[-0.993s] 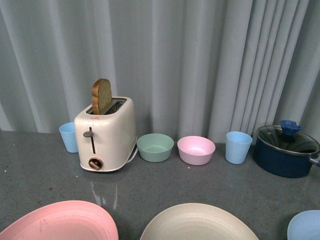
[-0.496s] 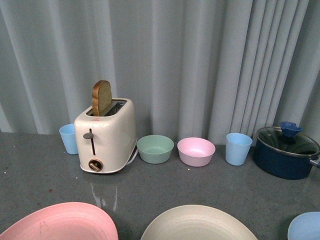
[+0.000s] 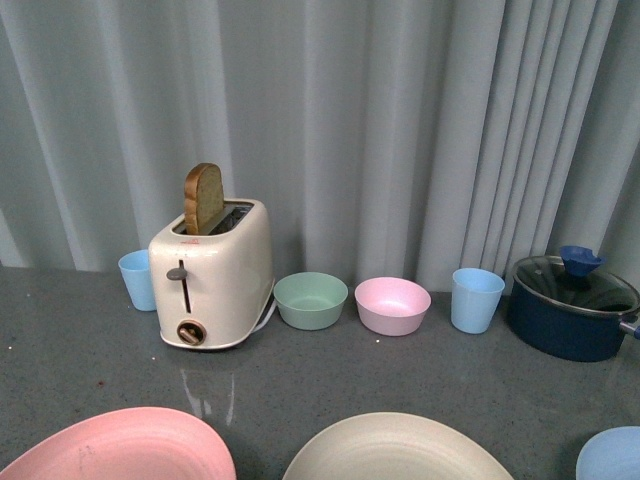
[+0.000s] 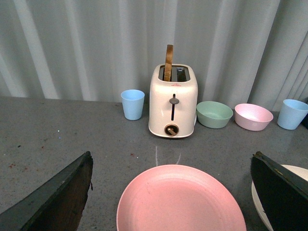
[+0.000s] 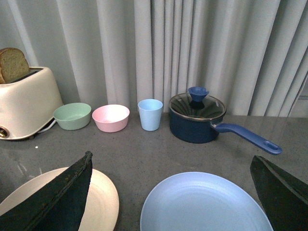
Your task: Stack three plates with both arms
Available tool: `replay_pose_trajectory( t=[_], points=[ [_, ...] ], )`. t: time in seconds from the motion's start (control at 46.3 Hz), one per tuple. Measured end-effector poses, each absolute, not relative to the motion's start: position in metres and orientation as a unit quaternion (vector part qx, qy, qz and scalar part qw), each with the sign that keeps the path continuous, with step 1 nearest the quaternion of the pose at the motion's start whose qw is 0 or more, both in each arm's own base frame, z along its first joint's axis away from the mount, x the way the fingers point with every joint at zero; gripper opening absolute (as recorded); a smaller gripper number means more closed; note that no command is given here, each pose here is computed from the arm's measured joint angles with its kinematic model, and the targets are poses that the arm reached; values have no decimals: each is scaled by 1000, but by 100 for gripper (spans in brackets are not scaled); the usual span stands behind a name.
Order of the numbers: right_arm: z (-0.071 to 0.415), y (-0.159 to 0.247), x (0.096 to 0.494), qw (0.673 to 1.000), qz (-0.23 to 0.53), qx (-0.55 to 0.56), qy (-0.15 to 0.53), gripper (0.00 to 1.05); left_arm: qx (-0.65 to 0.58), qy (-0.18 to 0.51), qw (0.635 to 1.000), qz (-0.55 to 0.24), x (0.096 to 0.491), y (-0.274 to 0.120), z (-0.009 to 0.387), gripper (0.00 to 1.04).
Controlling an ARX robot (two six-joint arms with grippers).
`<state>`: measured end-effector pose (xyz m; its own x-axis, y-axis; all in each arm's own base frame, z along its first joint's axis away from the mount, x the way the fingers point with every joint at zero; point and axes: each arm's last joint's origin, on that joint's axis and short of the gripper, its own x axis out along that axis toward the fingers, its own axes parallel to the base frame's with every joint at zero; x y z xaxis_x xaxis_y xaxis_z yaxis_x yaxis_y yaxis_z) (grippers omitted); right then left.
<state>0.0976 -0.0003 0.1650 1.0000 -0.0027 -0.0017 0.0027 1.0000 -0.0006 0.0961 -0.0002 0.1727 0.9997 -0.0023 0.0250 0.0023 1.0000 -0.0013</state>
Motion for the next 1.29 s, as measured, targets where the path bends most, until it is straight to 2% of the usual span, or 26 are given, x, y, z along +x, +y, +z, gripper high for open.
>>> replay_pose_trajectory(
  t=[0.086, 0.173, 0.237, 0.302, 0.388, 0.496, 0.626, 0.691, 0.734, 0.82, 1.014, 1.295],
  points=[
    [165, 0, 98, 1000, -1, 0, 1, 97, 0, 5, 1000, -8, 97, 0, 171, 98],
    [165, 0, 98, 1000, -1, 0, 1, 97, -9, 165, 984, -63, 100, -2, 171, 98],
    [165, 0, 98, 1000, -1, 0, 1, 97, -15, 230, 970, -77, 110, -4, 172, 98],
    [165, 0, 98, 1000, -1, 0, 1, 97, -15, 241, 966, -92, 122, -4, 175, 98],
    [165, 0, 98, 1000, -1, 0, 1, 97, -20, 221, 967, -121, 164, -1, 194, 98],
    [165, 0, 98, 1000, -1, 0, 1, 97, 12, 245, 965, -95, 223, 11, 206, 98],
    [165, 0, 98, 1000, -1, 0, 1, 97, 47, 365, 925, -95, 273, 23, 183, 98],
    [165, 0, 98, 1000, -1, 0, 1, 97, 58, 457, 880, -114, 298, 31, 164, 98],
    [165, 0, 98, 1000, -1, 0, 1, 97, 63, 486, 864, -118, 308, 36, 160, 98],
    [165, 0, 98, 1000, -1, 0, 1, 97, 80, 511, 848, -120, 322, 42, 157, 98],
    [165, 0, 98, 1000, -1, 0, 1, 97, 82, 521, 842, -115, 336, 45, 150, 98],
    [165, 0, 98, 1000, -1, 0, 1, 97, 77, 552, 824, -99, 349, 48, 113, 98]
  ],
)
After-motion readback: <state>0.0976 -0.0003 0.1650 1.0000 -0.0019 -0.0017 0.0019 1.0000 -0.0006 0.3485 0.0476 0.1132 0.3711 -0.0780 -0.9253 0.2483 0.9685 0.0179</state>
